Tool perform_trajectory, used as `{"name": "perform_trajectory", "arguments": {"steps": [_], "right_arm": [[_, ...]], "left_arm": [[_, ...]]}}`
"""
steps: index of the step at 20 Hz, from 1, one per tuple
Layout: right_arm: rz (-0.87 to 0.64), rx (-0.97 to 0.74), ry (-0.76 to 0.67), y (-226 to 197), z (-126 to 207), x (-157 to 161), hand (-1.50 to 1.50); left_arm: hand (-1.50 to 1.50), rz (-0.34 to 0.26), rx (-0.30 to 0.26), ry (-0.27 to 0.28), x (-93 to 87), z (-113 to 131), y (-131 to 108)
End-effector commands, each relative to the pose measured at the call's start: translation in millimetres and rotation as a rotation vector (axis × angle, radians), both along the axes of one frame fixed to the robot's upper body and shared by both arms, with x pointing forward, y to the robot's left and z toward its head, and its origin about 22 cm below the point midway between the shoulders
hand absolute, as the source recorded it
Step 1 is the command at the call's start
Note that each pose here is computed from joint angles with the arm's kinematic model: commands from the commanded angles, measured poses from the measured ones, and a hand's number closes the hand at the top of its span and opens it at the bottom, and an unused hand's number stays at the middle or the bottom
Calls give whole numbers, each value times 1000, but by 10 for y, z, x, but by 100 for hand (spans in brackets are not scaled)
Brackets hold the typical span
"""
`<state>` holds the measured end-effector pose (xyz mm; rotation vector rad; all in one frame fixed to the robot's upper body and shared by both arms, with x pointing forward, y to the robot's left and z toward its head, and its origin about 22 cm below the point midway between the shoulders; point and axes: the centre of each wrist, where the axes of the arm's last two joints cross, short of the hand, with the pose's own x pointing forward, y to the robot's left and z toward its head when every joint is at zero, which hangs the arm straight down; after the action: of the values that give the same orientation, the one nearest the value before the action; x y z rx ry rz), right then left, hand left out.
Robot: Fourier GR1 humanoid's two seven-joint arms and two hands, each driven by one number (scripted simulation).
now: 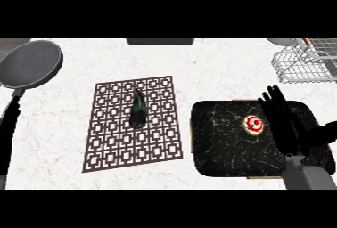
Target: Pick the cupcake from the tray and place it in the tiered basket
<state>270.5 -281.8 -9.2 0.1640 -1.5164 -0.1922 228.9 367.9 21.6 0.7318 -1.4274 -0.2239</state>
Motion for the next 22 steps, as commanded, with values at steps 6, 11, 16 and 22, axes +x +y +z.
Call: {"name": "perform_trajectory", "arguments": {"steps": [6,11,16,22], "right_arm": [[249,-201,-221,-350,1043,333,150],[-350,-521,51,-855,591,-6,-150],[-237,-644,21,-932,1241,-224,-150],[89,-996,180,-949,1874,-242,-150]], "left_arm": [[0,-161,-124,-81,484,178,-503],[0,-174,-187,-53,390,108,-687],[0,-191,-178,-28,480,90,-644],[0,-176,-195,-43,532,184,-606]]}}
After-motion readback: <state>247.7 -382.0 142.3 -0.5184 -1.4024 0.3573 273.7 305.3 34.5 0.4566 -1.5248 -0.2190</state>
